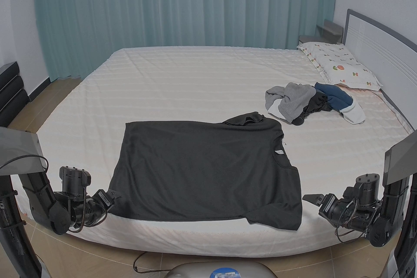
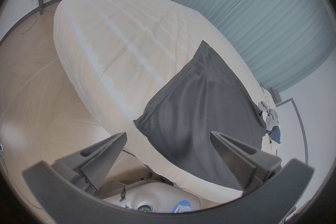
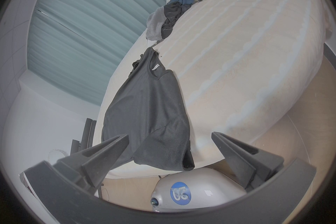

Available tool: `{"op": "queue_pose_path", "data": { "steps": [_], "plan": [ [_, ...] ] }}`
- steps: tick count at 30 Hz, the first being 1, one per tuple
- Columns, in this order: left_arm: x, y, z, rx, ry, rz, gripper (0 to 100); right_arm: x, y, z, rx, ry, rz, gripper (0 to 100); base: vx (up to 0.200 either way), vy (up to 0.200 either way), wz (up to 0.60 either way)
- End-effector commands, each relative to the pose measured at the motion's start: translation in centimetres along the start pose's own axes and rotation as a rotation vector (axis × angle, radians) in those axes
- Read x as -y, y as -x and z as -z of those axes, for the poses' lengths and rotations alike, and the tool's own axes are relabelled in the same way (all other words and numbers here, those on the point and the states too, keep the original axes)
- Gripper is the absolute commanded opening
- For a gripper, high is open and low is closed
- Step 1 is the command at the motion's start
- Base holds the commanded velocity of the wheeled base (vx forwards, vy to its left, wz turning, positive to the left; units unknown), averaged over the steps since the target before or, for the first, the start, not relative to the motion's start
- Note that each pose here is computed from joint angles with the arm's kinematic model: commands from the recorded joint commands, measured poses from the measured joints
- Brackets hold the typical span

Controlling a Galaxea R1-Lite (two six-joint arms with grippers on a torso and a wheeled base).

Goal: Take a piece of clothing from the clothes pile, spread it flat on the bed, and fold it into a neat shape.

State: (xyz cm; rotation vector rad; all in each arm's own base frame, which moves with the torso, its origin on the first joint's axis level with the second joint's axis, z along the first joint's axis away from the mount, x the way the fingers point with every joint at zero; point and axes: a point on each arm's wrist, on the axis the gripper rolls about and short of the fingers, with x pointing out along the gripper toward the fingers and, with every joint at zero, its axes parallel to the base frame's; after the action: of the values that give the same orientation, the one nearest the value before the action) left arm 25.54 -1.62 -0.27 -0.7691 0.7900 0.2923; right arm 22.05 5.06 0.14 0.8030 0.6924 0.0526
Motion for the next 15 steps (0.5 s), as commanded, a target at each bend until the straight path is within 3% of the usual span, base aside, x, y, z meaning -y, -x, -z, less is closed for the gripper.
{"op": "queue_pose_path", "data": {
  "steps": [1, 13, 14, 15],
  "plan": [
    [-0.6, -0.9, 0.5, -0.028, 0.002, -0.035, 100, 0.1, -0.2, 0.1, -0.004, 0.0, 0.002, 100, 0.0, 0.0, 0.0],
    [-0.9, -3.2, 0.5, 0.011, 0.01, -0.004, 100, 0.0, -0.2, 0.2, -0.008, 0.005, 0.0, 100, 0.0, 0.0, 0.0],
    [-0.9, -3.3, 0.5, 0.009, 0.009, -0.006, 0, 0.0, -0.2, 0.2, -0.009, 0.005, -0.001, 100, 0.0, 0.0, 0.0],
    [-1.0, -3.4, 0.6, 0.007, 0.009, -0.011, 0, 0.0, -0.2, 0.2, -0.008, 0.005, 0.0, 100, 0.0, 0.0, 0.0]
  ]
}}
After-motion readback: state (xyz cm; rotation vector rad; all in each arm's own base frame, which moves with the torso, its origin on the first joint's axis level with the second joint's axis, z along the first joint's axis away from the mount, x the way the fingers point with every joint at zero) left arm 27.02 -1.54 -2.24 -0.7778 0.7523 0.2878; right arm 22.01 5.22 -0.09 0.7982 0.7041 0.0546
